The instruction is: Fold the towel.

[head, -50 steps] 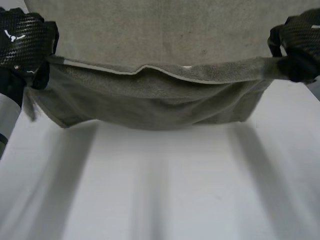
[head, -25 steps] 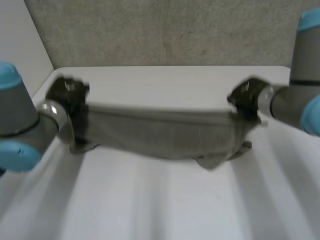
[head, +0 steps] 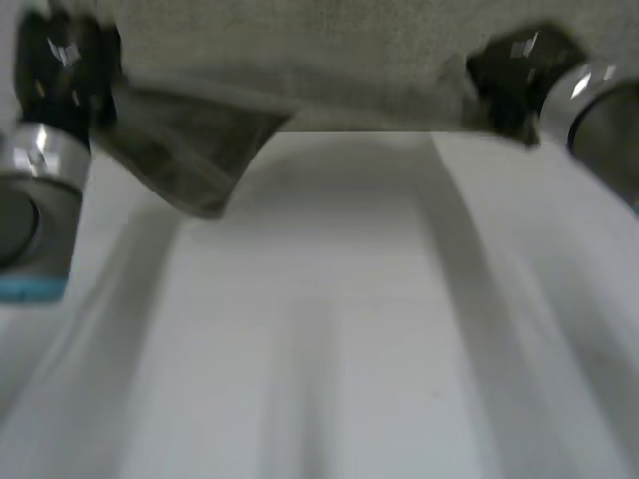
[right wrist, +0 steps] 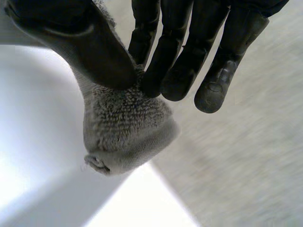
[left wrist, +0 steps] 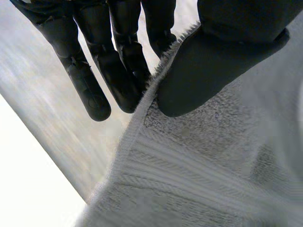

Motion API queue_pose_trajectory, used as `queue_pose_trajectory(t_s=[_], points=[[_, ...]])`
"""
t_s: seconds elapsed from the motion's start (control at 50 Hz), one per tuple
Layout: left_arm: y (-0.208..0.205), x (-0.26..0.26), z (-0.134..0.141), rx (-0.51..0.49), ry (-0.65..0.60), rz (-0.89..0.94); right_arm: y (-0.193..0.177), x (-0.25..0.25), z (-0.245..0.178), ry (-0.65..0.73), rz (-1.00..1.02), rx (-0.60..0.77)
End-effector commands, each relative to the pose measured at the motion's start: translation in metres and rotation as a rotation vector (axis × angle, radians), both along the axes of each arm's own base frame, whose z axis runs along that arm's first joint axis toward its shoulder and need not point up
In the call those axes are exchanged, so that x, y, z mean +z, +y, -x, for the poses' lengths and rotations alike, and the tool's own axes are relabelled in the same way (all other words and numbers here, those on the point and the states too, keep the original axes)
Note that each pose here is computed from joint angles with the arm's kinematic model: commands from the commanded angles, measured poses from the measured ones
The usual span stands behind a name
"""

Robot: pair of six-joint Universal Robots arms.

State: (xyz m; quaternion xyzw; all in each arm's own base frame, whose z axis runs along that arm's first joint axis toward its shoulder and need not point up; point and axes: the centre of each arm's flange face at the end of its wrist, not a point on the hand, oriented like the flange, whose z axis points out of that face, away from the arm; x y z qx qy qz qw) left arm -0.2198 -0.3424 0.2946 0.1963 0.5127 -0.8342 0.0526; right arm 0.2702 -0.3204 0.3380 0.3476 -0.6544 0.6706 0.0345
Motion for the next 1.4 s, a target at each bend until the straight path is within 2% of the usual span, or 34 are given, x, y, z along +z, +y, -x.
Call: queue_pose_trajectory(t_s=[0.02,0.06,0.14,0.22,0.3,0.44,0.64,0.84,1.02,1.18,1.26,1.32,1.34,1.36,1.38,1.4], points=[[0.033,-0.099,-0.013,-0.026,-0.088,-0.309,0.026,-0.092,0.009,0.175,-0.247,0.064],[0.041,-0.116,-0.012,-0.048,-0.107,-0.363,0.04,-0.128,0.015,0.218,-0.325,0.077],[0.055,-0.149,-0.01,-0.101,-0.152,-0.472,0.052,-0.156,0.019,0.238,-0.371,0.085],[0.061,-0.158,-0.01,-0.109,-0.164,-0.505,0.057,-0.175,0.031,0.226,-0.37,0.056],[0.065,-0.161,-0.012,-0.11,-0.17,-0.533,0.053,-0.174,0.045,0.206,-0.346,0.016],[0.065,-0.161,-0.013,-0.102,-0.17,-0.534,0.053,-0.16,0.05,0.161,-0.308,0.021],[0.048,-0.169,-0.02,-0.063,-0.169,-0.525,0.046,-0.147,0.061,0.139,-0.268,-0.006],[0.039,-0.177,-0.038,0.018,-0.325,-0.506,0.03,-0.155,0.072,0.139,-0.252,-0.052],[0.044,-0.173,-0.038,0.012,-0.334,-0.511,0.029,-0.159,0.074,0.141,-0.261,-0.058],[0.049,-0.154,-0.038,0.011,-0.318,-0.476,0.03,-0.158,0.073,0.141,-0.261,-0.059],[0.053,-0.129,-0.038,0.02,-0.309,-0.397,0.028,-0.149,0.074,0.133,-0.237,-0.068],[0.059,-0.085,-0.04,0.042,-0.287,-0.271,0.027,-0.123,0.074,0.12,-0.173,-0.07],[0.064,-0.06,-0.042,0.054,-0.273,-0.204,0.03,-0.095,0.075,0.108,-0.102,-0.073],[0.065,-0.06,-0.042,0.054,-0.273,-0.203,0.036,-0.071,0.076,0.1,-0.048,-0.073],[0.072,-0.038,-0.043,0.058,-0.254,-0.148,0.036,-0.071,0.076,0.1,-0.047,-0.073],[0.081,-0.015,-0.044,0.059,-0.229,-0.09,0.043,-0.045,0.078,0.095,-0.003,-0.078]])
